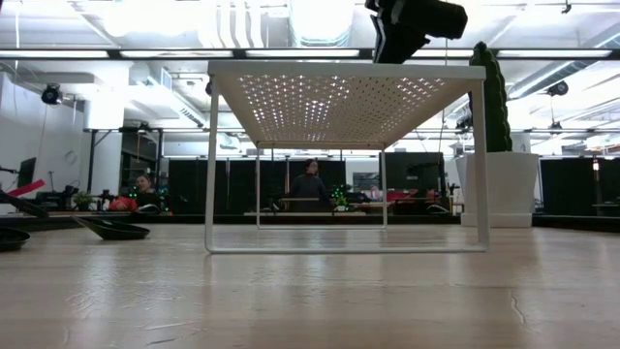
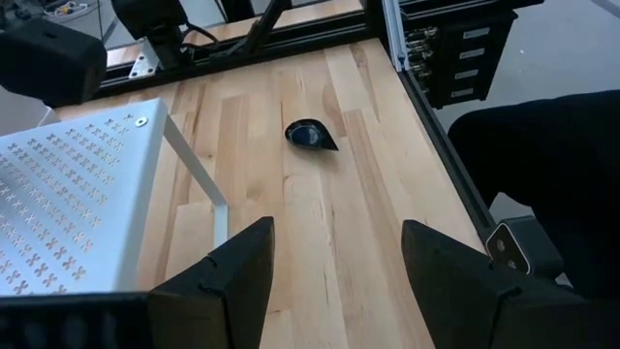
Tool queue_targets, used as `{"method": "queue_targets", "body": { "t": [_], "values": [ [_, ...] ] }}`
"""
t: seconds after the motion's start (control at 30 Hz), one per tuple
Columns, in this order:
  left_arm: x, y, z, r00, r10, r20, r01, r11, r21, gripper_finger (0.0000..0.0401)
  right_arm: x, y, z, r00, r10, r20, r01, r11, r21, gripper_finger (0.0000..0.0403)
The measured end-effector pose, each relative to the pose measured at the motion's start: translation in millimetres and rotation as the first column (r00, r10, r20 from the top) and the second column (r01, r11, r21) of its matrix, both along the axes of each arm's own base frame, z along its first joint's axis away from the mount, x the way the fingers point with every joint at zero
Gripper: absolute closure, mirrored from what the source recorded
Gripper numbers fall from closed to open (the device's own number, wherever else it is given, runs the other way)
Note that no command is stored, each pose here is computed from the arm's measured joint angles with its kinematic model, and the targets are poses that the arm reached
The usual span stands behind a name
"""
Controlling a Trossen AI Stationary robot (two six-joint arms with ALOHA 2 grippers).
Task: Pick & Place Mini shaped plates
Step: Stack the black square plate on top of the black square plate on the shelf, then put the black drop-shaped plate on the shelf
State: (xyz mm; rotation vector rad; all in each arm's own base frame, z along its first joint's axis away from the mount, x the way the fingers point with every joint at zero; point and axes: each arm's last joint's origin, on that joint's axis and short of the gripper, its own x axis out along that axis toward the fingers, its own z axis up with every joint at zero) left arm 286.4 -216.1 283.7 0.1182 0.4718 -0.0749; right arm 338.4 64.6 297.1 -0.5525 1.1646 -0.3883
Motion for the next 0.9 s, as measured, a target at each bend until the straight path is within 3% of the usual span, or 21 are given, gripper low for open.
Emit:
{"method": "queue_targets", "body": {
  "t": [0.3, 0.6, 0.9],
  "values": [
    [0, 0, 0, 1.000, -0.001, 0.000, 0.001, 1.000, -0.001, 0.0181, -1, 1, 1, 1.000, -0.008, 0.007, 0.008, 1.000, 0.001, 0.0305],
    [0, 0, 0, 1.000, -0.001, 0.000, 0.001, 1.000, 0.001, 0.0181, -11, 17, 6, 0.999, -0.010, 0.039, 0.008, 0.999, 0.032, 0.0283],
    [-1, 1, -5, 1.000, -0.001, -0.013, 0.001, 1.000, 0.013, 0.0181, -29, 58, 8, 0.997, -0.004, 0.072, -0.010, 0.982, 0.189, 0.0282]
  ]
}}
